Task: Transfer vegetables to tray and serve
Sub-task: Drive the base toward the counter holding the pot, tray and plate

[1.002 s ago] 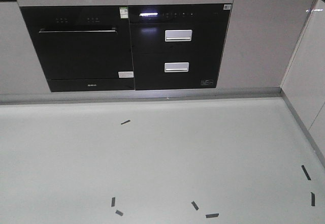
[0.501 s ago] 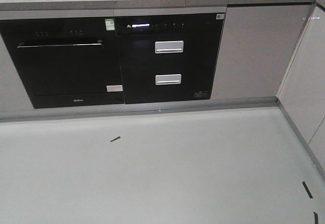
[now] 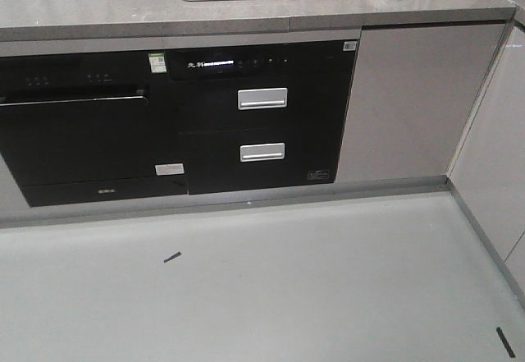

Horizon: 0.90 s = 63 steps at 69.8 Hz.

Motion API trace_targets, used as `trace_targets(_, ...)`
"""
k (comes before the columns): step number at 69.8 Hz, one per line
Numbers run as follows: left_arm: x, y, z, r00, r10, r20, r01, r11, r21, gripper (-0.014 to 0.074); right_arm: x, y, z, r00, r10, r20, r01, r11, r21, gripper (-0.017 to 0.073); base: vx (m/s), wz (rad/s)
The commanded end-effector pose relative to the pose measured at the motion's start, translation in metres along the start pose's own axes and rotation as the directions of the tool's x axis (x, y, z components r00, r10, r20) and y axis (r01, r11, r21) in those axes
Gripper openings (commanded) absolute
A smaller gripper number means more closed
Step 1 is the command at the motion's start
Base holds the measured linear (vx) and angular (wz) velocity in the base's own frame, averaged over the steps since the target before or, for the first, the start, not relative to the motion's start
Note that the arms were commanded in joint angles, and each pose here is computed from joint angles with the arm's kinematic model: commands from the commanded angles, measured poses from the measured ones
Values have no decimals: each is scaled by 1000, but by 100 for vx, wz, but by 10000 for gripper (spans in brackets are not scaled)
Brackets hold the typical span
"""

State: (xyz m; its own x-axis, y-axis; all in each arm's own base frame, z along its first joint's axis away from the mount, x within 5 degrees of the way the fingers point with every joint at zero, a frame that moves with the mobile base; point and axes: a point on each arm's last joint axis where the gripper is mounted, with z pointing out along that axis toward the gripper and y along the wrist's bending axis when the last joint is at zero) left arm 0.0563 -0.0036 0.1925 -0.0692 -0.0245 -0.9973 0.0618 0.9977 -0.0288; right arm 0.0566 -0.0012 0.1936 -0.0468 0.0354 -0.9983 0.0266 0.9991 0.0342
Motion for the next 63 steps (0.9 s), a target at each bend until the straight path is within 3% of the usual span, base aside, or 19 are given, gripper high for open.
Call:
trace_targets(1,2,0,0,998,-18,62,18,1000,3,-6,-2,0,0,998,-11,63,11,1000,4,-6,26,-6)
trace_targets(63,2,0,0,998,-18,62,18,1000,3,-6,-2,0,0,998,-11,63,11,1000,4,-6,23,-2)
